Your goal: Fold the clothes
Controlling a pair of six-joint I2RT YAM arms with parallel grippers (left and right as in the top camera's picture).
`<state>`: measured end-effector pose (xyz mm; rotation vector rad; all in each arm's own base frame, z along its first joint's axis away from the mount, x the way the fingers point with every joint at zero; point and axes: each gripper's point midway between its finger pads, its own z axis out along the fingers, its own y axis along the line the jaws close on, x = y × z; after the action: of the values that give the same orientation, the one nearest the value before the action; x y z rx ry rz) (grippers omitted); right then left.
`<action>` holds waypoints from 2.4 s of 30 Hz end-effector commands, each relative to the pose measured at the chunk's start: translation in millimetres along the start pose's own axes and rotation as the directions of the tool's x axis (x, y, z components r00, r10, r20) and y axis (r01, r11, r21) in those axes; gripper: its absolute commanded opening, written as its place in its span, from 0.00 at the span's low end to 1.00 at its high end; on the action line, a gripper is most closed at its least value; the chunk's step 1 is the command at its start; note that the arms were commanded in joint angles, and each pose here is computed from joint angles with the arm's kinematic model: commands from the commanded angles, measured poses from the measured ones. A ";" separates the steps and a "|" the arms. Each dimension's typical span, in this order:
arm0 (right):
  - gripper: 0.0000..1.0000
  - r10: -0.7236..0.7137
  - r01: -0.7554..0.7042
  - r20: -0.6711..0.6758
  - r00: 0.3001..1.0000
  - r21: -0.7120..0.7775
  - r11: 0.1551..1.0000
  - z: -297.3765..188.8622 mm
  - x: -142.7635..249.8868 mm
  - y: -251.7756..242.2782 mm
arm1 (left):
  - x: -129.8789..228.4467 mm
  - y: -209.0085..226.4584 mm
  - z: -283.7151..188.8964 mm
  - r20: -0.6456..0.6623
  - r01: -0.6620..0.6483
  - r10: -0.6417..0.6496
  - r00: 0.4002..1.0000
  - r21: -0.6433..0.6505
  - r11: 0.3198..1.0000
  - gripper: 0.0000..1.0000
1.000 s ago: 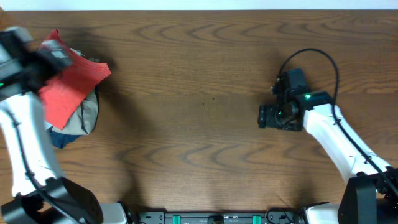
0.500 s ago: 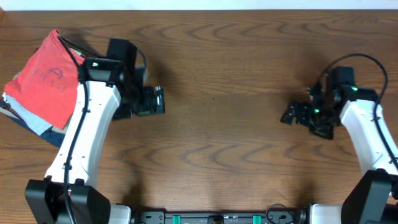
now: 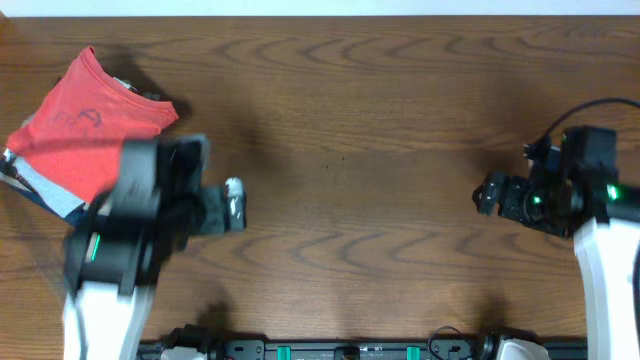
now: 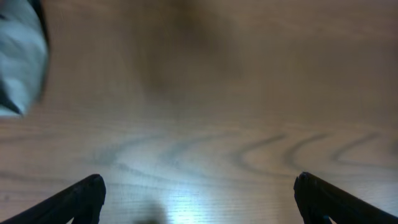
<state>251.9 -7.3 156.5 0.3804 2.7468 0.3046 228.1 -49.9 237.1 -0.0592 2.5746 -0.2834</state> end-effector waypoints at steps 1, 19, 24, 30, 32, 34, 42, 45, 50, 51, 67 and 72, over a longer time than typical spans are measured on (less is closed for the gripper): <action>0.99 -0.052 0.053 0.109 0.993 -0.001 0.999 -14.0 10.3 3.0 | 14.7 2.7 -30.8 0.193 -0.030 0.026 0.981 0.018 0.999 0.98; 0.99 -0.048 0.082 0.380 0.924 -0.074 0.994 -40.0 29.1 13.9 | 52.0 6.1 -108.4 0.600 -0.092 0.040 0.799 0.056 0.994 0.98; 0.99 -0.048 0.082 0.380 0.924 -0.074 0.994 -40.0 29.1 13.9 | 52.0 6.0 -108.5 0.600 -0.092 0.040 0.799 0.056 0.994 0.98; 0.99 -0.048 0.082 0.379 0.924 -0.075 0.994 -39.9 29.3 14.0 | 52.0 6.0 -108.5 0.600 -0.092 0.040 0.799 0.056 0.994 0.98; 0.99 -0.046 0.078 0.367 0.929 -0.073 0.994 -38.8 32.4 13.1 | 52.0 6.0 -108.5 0.600 -0.092 0.040 0.799 0.056 0.994 0.98; 0.99 -0.040 0.068 0.335 0.942 -0.070 0.995 -35.7 40.1 11.2 | 52.0 6.0 -108.5 0.600 -0.092 0.040 0.799 0.056 0.994 0.98; 0.99 -0.259 0.320 0.579 0.773 -0.002 0.948 -54.1 17.1 34.4 | 52.0 6.0 -108.5 0.600 -0.092 0.040 0.799 0.056 0.994 0.98; 0.99 -0.345 0.452 0.700 0.626 0.036 0.892 -61.0 14.3 52.4 | 52.0 6.0 -108.5 0.600 -0.092 0.040 0.799 0.056 0.994 0.98; 0.99 -0.325 0.497 0.824 0.465 0.061 0.866 -56.9 13.6 59.2 | 52.0 6.0 -108.5 0.600 -0.092 0.040 0.799 0.056 0.994 0.98; 0.99 -0.317 0.502 0.843 0.435 0.065 0.863 -54.7 13.8 59.7 | 52.0 6.0 -108.5 0.600 -0.092 0.040 0.799 0.056 0.994 0.98; 0.99 -0.418 0.552 0.878 0.231 0.235 0.800 -6.8 20.5 49.7 | 52.0 6.0 -108.5 0.600 -0.092 0.040 0.799 0.056 0.994 0.98; 0.99 -0.426 0.503 0.859 0.285 0.244 0.829 1.4 18.9 37.1 | 52.0 6.0 -108.5 0.600 -0.092 0.040 0.799 0.056 0.994 0.98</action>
<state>242.3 41.8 160.4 -0.3021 1.6063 0.0571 126.0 -30.9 299.2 -0.0205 1.9256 -0.3074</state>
